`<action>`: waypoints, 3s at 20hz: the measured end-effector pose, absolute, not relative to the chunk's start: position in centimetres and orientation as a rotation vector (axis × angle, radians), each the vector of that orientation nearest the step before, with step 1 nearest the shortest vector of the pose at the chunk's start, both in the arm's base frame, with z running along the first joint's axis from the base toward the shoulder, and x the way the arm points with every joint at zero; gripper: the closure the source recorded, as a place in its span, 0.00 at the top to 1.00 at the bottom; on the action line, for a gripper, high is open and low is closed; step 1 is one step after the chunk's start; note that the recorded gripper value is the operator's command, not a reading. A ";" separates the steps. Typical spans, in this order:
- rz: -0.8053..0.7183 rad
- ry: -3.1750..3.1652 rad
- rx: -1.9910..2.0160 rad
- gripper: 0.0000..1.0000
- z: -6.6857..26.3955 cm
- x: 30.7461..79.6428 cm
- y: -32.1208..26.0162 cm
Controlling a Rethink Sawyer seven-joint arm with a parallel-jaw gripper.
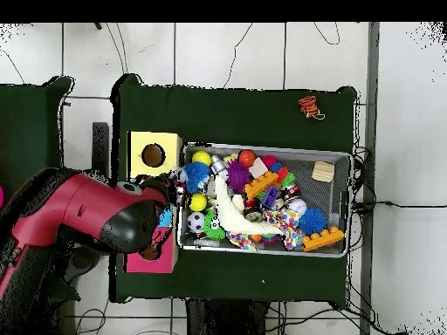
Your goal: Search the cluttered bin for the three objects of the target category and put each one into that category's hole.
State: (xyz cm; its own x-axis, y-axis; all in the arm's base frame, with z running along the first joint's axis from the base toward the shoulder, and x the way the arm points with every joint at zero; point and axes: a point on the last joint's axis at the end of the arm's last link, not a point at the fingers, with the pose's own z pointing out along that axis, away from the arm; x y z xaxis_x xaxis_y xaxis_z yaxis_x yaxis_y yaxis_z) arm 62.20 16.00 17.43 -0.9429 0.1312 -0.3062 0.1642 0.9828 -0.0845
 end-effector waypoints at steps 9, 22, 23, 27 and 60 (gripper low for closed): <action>-0.206 2.834 0.189 0.00 16.4 62.1 16.3; -0.308 2.838 0.154 0.00 17.3 61.1 17.0; -0.311 2.842 0.156 0.00 17.4 61.0 17.0; -0.326 2.858 0.169 0.00 18.4 60.6 16.9; -0.313 2.870 0.152 0.00 19.0 60.5 17.9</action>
State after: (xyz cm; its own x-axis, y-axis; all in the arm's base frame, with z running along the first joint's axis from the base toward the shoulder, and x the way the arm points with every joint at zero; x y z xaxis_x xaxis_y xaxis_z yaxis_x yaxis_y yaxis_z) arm 60.47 17.86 18.99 -0.9632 0.0759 -0.2578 0.1298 0.9714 -0.1988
